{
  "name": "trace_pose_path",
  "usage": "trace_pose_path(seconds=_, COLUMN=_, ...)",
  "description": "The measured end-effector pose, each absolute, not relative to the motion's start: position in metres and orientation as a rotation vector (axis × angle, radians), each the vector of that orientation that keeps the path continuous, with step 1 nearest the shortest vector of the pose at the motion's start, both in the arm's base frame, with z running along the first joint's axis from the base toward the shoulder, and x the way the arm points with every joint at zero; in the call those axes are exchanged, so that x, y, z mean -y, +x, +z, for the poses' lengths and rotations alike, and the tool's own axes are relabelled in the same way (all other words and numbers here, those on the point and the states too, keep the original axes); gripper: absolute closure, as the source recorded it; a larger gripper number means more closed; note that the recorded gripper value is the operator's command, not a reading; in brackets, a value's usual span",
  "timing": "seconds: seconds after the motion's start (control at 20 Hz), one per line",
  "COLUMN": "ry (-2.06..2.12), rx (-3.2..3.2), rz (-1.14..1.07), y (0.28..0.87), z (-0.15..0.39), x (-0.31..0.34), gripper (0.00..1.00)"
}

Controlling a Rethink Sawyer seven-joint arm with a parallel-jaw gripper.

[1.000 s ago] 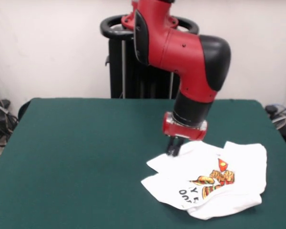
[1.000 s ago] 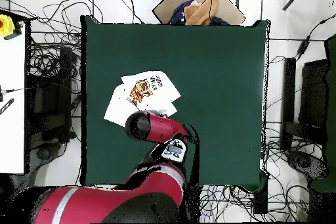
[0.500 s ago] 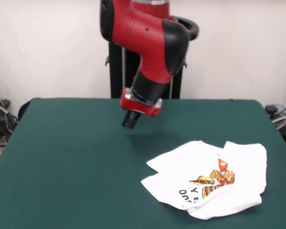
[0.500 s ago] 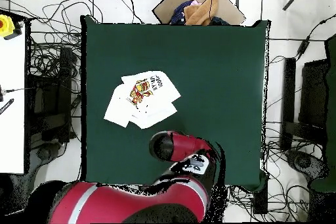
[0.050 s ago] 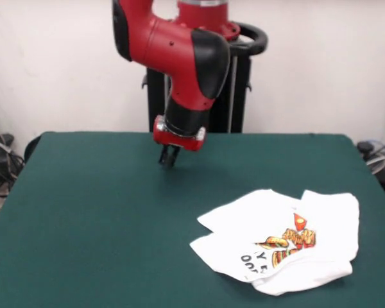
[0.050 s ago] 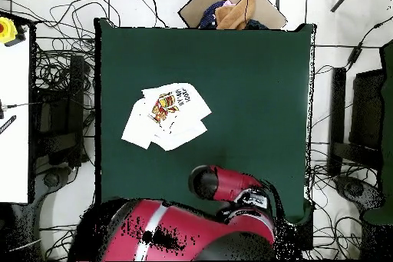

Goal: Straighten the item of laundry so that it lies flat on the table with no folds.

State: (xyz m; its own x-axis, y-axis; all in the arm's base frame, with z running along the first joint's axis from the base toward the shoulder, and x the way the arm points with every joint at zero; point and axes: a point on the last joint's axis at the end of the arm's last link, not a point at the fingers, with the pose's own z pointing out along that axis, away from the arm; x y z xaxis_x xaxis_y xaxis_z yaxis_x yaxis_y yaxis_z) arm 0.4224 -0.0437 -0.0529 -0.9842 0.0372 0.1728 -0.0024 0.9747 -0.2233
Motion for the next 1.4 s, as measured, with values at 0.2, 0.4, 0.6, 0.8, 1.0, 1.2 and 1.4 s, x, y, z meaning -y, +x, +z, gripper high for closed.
trace_pose_path(seconds=0.2, ry=-0.107, rx=2.973, rz=0.213, y=0.429, z=-0.045, x=0.023, gripper=1.00)
trace_pose_path(seconds=0.4, ry=-0.168, rx=3.024, rz=0.095, y=0.456, z=-0.033, x=-0.013, gripper=1.00)
trace_pose_path(seconds=0.6, ry=-0.213, rx=3.060, rz=0.042, y=0.479, z=-0.024, x=-0.041, gripper=1.00)
trace_pose_path(seconds=0.8, ry=-0.242, rx=3.070, rz=0.024, y=0.490, z=-0.023, x=-0.068, gripper=1.00)
trace_pose_path(seconds=1.0, ry=-0.236, rx=3.068, rz=0.017, y=0.496, z=-0.035, x=-0.095, gripper=1.00)
trace_pose_path(seconds=1.2, ry=-0.232, rx=3.054, rz=0.018, y=0.497, z=-0.055, x=-0.113, gripper=1.00)
trace_pose_path(seconds=1.4, ry=-0.228, rx=3.055, rz=0.047, y=0.497, z=-0.057, x=-0.116, gripper=1.00)
